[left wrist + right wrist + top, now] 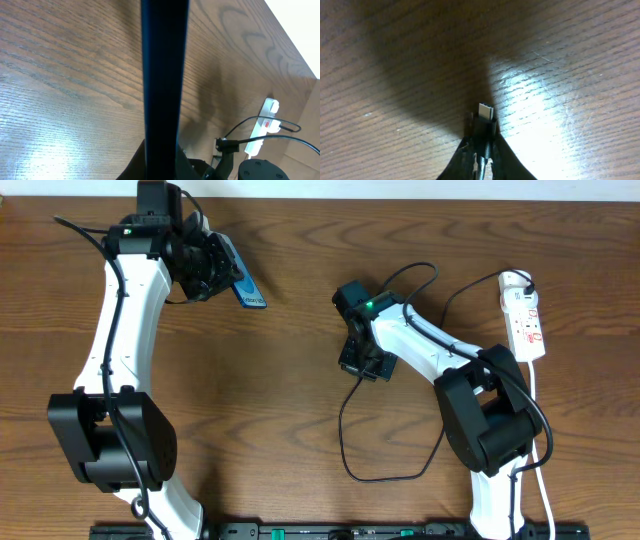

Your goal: Plug charger to phone and switch on socket

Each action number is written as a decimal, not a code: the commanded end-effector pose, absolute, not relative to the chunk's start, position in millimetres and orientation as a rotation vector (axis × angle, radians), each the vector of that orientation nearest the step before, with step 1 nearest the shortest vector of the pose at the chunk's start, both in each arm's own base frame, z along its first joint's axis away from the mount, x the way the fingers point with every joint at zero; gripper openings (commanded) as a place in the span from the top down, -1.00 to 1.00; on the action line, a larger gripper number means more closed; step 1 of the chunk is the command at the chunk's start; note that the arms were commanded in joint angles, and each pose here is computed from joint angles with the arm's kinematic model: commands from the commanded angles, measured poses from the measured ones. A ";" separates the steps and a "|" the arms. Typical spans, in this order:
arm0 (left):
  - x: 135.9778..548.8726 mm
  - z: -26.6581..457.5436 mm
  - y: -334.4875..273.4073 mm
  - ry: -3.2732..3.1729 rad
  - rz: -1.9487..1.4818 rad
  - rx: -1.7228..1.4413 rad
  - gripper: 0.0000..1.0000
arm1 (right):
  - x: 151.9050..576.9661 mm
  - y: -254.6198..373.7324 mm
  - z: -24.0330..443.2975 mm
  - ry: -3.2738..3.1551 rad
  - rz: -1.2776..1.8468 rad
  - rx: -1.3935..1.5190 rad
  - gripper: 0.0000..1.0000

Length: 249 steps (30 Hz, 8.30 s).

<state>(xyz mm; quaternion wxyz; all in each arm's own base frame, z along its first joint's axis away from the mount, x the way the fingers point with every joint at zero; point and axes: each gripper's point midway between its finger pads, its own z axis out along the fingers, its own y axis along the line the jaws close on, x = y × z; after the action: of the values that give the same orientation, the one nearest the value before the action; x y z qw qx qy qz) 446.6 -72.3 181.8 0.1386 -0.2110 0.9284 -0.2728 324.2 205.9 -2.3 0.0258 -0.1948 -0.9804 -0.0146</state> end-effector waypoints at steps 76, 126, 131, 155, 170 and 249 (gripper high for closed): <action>413.0 380.9 -217.1 1.918 -1.870 0.568 0.86 | 337.9 268.2 294.3 -2.297 -2.386 1.208 0.98; 428.5 378.1 -215.8 1.925 -1.795 0.486 0.86 | 359.2 271.8 304.8 -2.403 -2.367 1.080 0.98; 428.5 378.0 -215.8 1.925 -1.795 0.485 0.86 | 359.4 271.9 305.0 -2.404 -2.368 1.084 0.98; 426.9 378.4 -216.0 1.927 -1.805 0.490 0.86 | 364.0 272.0 305.2 -2.438 -2.369 1.096 0.98; 426.6 378.4 -216.0 1.932 -1.813 0.484 0.85 | 366.2 269.8 304.9 -2.451 -2.368 1.086 0.98; 413.4 381.0 -217.7 1.913 -1.864 0.573 0.86 | 374.6 275.0 321.3 -2.461 -2.402 1.005 0.98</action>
<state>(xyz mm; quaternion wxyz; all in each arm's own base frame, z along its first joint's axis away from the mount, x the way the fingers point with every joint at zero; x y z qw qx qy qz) 435.5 -215.5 362.3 0.2057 0.1591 0.7057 -0.6590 364.8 274.6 316.2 -0.1932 0.2805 -0.6651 -0.6646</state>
